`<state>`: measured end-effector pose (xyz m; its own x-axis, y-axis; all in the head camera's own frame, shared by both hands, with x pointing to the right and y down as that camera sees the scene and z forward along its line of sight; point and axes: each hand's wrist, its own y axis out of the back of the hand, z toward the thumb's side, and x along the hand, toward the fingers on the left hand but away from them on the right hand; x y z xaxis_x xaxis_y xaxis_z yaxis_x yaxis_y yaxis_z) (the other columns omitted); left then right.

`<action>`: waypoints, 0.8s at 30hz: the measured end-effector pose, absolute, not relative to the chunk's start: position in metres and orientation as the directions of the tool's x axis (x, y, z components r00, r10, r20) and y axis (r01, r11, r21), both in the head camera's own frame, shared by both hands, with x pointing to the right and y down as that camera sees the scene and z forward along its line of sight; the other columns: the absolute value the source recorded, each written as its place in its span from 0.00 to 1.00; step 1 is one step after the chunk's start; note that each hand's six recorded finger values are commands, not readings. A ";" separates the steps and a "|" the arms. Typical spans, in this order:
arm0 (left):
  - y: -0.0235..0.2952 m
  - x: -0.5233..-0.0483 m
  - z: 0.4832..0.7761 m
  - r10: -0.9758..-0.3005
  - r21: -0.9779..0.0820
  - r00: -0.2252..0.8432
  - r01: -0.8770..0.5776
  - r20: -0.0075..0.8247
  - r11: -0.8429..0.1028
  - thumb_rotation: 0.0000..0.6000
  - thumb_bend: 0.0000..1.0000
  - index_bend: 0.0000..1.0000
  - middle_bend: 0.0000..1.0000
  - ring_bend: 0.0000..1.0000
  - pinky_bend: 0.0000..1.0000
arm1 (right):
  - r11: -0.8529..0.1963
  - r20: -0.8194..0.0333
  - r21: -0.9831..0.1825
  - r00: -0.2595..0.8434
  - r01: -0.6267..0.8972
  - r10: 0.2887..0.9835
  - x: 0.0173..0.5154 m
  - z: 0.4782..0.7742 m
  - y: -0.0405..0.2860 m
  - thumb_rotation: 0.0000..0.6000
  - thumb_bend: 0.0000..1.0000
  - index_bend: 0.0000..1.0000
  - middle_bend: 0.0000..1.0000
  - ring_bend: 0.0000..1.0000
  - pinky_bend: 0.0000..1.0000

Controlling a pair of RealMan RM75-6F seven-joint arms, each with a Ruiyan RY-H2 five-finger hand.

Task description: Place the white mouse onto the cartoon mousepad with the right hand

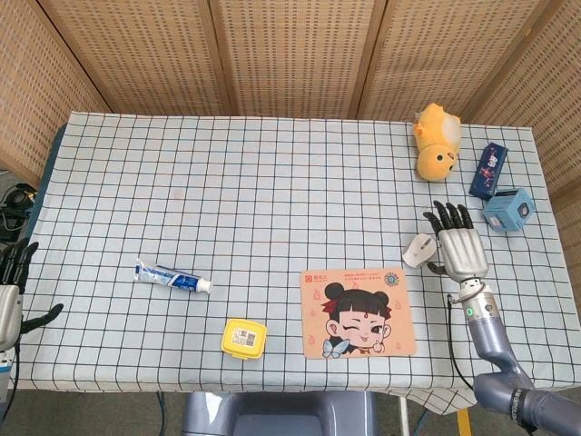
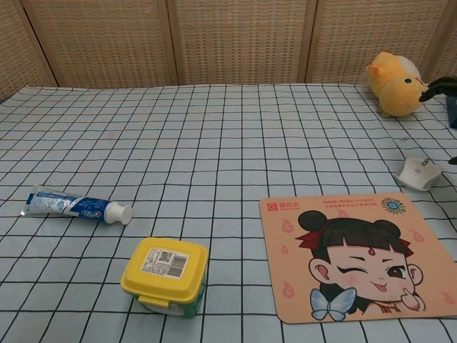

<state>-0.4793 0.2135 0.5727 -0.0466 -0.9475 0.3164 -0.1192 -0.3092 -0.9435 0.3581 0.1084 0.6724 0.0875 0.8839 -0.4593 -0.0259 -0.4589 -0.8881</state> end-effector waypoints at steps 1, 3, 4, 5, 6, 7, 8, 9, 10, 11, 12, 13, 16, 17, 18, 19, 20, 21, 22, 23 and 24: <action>0.214 -0.479 0.573 -0.947 -0.943 -0.046 -0.119 0.318 -0.311 1.00 0.03 0.00 0.00 0.00 0.00 | -0.461 -0.463 -0.886 0.093 -0.035 0.882 0.360 0.674 0.108 1.00 0.19 0.21 0.16 0.02 0.06; 0.214 -0.478 0.575 -0.945 -0.941 -0.043 -0.118 0.323 -0.317 1.00 0.03 0.00 0.00 0.00 0.00 | -0.464 -0.468 -0.883 0.110 -0.061 0.877 0.364 0.677 0.107 1.00 0.18 0.23 0.17 0.03 0.06; 0.214 -0.477 0.575 -0.945 -0.940 -0.041 -0.120 0.325 -0.318 1.00 0.03 0.00 0.00 0.00 0.00 | -0.465 -0.471 -0.882 0.120 -0.076 0.874 0.366 0.679 0.105 1.00 0.18 0.24 0.18 0.03 0.07; 0.214 -0.477 0.576 -0.944 -0.940 -0.039 -0.123 0.327 -0.320 1.00 0.03 0.00 0.00 0.00 0.00 | -0.465 -0.472 -0.881 0.127 -0.088 0.872 0.368 0.681 0.104 1.00 0.18 0.25 0.19 0.04 0.07; 0.214 -0.476 0.576 -0.944 -0.939 -0.038 -0.127 0.327 -0.320 1.00 0.03 0.00 0.00 0.00 0.00 | -0.464 -0.474 -0.880 0.135 -0.099 0.870 0.370 0.683 0.103 1.00 0.18 0.26 0.19 0.04 0.07; 0.214 -0.476 0.575 -0.944 -0.938 -0.036 -0.131 0.328 -0.321 1.00 0.03 0.00 0.00 0.00 0.00 | -0.463 -0.475 -0.879 0.142 -0.110 0.868 0.371 0.685 0.102 1.00 0.18 0.28 0.20 0.05 0.08; 0.214 -0.475 0.575 -0.944 -0.937 -0.035 -0.134 0.328 -0.321 1.00 0.03 0.00 0.00 0.00 0.00 | -0.463 -0.478 -0.878 0.152 -0.124 0.865 0.373 0.688 0.100 1.00 0.18 0.29 0.20 0.05 0.08; 0.214 -0.475 0.575 -0.944 -0.938 -0.035 -0.133 0.328 -0.321 1.00 0.03 0.00 0.00 0.00 0.00 | -0.464 -0.481 -0.876 0.160 -0.135 0.862 0.374 0.691 0.099 1.00 0.18 0.30 0.21 0.05 0.08; 0.214 -0.476 0.575 -0.944 -0.937 -0.035 -0.132 0.329 -0.322 1.00 0.03 0.00 0.00 0.00 0.00 | -0.466 -0.486 -0.873 0.168 -0.145 0.857 0.375 0.694 0.097 1.00 0.18 0.30 0.20 0.05 0.08; 0.214 -0.475 0.575 -0.943 -0.937 -0.034 -0.132 0.330 -0.323 1.00 0.03 0.00 0.00 0.00 0.00 | -0.473 -0.495 -0.867 0.180 -0.156 0.850 0.375 0.698 0.096 1.00 0.18 0.30 0.20 0.05 0.08; 0.214 -0.475 0.575 -0.943 -0.937 -0.034 -0.132 0.331 -0.323 1.00 0.03 0.00 0.00 0.00 0.00 | -0.479 -0.504 -0.863 0.189 -0.163 0.843 0.374 0.701 0.095 1.00 0.18 0.30 0.20 0.05 0.08; 0.214 -0.475 0.576 -0.943 -0.936 -0.033 -0.132 0.332 -0.325 1.00 0.03 0.00 0.00 0.00 0.00 | -0.487 -0.514 -0.857 0.199 -0.170 0.834 0.373 0.704 0.095 1.00 0.18 0.30 0.19 0.05 0.08; 0.214 -0.475 0.577 -0.941 -0.934 -0.030 -0.136 0.336 -0.330 1.00 0.03 0.00 0.00 0.00 0.00 | -0.507 -0.549 -0.834 0.234 -0.217 0.803 0.367 0.715 0.098 1.00 0.18 0.31 0.17 0.05 0.07; 0.214 -0.474 0.577 -0.941 -0.934 -0.029 -0.137 0.337 -0.330 1.00 0.03 0.00 0.00 0.00 0.00 | -0.510 -0.556 -0.829 0.239 -0.228 0.796 0.366 0.718 0.098 1.00 0.18 0.31 0.16 0.05 0.06; 0.214 -0.475 0.577 -0.941 -0.934 -0.028 -0.136 0.337 -0.330 1.00 0.03 0.00 0.00 0.00 0.00 | -0.514 -0.562 -0.825 0.241 -0.236 0.791 0.365 0.720 0.098 1.00 0.18 0.31 0.16 0.05 0.06; 0.214 -0.475 0.577 -0.941 -0.934 -0.029 -0.137 0.336 -0.330 1.00 0.03 0.00 0.00 0.00 0.00 | -0.520 -0.570 -0.819 0.245 -0.244 0.784 0.363 0.722 0.098 1.00 0.18 0.31 0.16 0.05 0.05; 0.214 -0.475 0.577 -0.941 -0.934 -0.029 -0.137 0.336 -0.329 1.00 0.03 0.00 0.00 0.00 0.00 | -0.521 -0.574 -0.816 0.246 -0.250 0.781 0.363 0.723 0.098 1.00 0.18 0.31 0.15 0.05 0.05; 0.214 -0.475 0.577 -0.942 -0.934 -0.029 -0.137 0.335 -0.329 1.00 0.03 0.00 0.00 0.00 0.00 | -0.520 -0.575 -0.815 0.247 -0.255 0.780 0.363 0.724 0.097 1.00 0.18 0.31 0.15 0.05 0.05; 0.214 -0.475 0.577 -0.942 -0.935 -0.029 -0.138 0.335 -0.328 1.00 0.03 0.00 0.00 0.00 0.00 | -0.518 -0.575 -0.815 0.247 -0.260 0.780 0.363 0.725 0.096 1.00 0.18 0.32 0.15 0.05 0.05; 0.214 -0.475 0.576 -0.942 -0.935 -0.029 -0.138 0.334 -0.327 1.00 0.03 0.00 0.00 0.00 0.00 | -0.517 -0.575 -0.814 0.247 -0.265 0.780 0.364 0.726 0.095 1.00 0.18 0.32 0.15 0.05 0.05; 0.214 -0.475 0.576 -0.943 -0.935 -0.028 -0.138 0.333 -0.326 1.00 0.03 0.00 0.00 0.00 0.00 | -0.516 -0.575 -0.814 0.246 -0.268 0.780 0.364 0.727 0.094 1.00 0.18 0.32 0.15 0.05 0.05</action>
